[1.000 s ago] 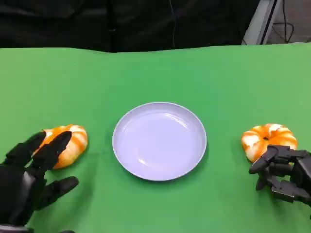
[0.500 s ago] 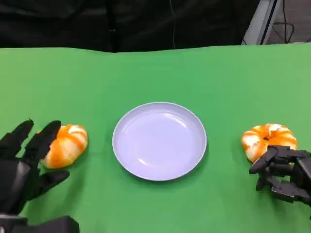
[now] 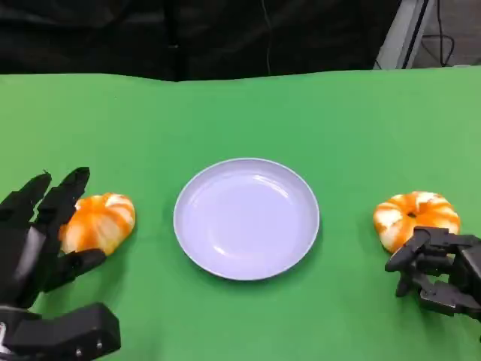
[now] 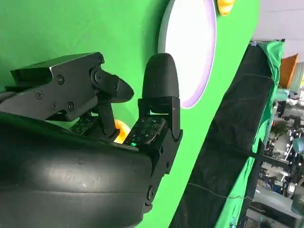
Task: Grasp the bread from the table and place it into the plate.
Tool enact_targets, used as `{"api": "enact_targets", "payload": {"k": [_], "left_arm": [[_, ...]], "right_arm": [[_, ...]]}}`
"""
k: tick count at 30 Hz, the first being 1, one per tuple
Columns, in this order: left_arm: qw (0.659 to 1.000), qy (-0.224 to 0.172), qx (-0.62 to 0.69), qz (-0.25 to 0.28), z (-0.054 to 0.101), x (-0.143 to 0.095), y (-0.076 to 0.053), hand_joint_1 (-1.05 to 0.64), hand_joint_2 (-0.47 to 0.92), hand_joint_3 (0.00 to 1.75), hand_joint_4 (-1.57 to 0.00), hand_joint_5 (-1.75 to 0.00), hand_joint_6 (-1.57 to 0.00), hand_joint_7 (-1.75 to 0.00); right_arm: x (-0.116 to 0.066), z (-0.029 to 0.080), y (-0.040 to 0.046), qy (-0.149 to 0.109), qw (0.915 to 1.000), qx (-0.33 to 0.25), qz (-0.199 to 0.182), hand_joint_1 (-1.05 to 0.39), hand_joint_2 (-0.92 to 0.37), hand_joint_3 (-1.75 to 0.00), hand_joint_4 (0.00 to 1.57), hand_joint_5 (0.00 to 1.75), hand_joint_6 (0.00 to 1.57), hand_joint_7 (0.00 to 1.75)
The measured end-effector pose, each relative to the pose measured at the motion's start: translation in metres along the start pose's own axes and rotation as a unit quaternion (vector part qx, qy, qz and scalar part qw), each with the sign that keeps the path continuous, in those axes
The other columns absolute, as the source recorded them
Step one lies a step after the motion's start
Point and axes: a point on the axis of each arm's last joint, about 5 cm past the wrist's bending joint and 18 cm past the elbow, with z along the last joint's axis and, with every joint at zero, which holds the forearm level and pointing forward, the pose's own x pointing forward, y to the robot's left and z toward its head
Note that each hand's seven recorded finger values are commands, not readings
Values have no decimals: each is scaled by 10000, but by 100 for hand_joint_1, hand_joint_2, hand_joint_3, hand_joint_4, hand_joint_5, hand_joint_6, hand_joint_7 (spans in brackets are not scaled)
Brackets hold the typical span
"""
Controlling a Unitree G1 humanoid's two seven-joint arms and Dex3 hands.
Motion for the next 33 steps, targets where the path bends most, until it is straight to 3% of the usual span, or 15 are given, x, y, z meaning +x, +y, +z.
{"api": "enact_targets", "payload": {"k": [19, 33], "left_arm": [[9972, 278, -208, -658, 25, 84, -54, -75, 92, 4, -36, -1, -32, -1], [9968, 275, -287, -688, 50, 85, -75, -75, 92, 3, -37, 0, -32, 0]], "right_arm": [[-1, -1, 2, 5, 10000, -6, -32, 9, -78, -72, 89, 138, 93, 98], [-1, -1, 2, 5, 10000, -6, -32, 9, -79, -71, 89, 138, 94, 98]]}}
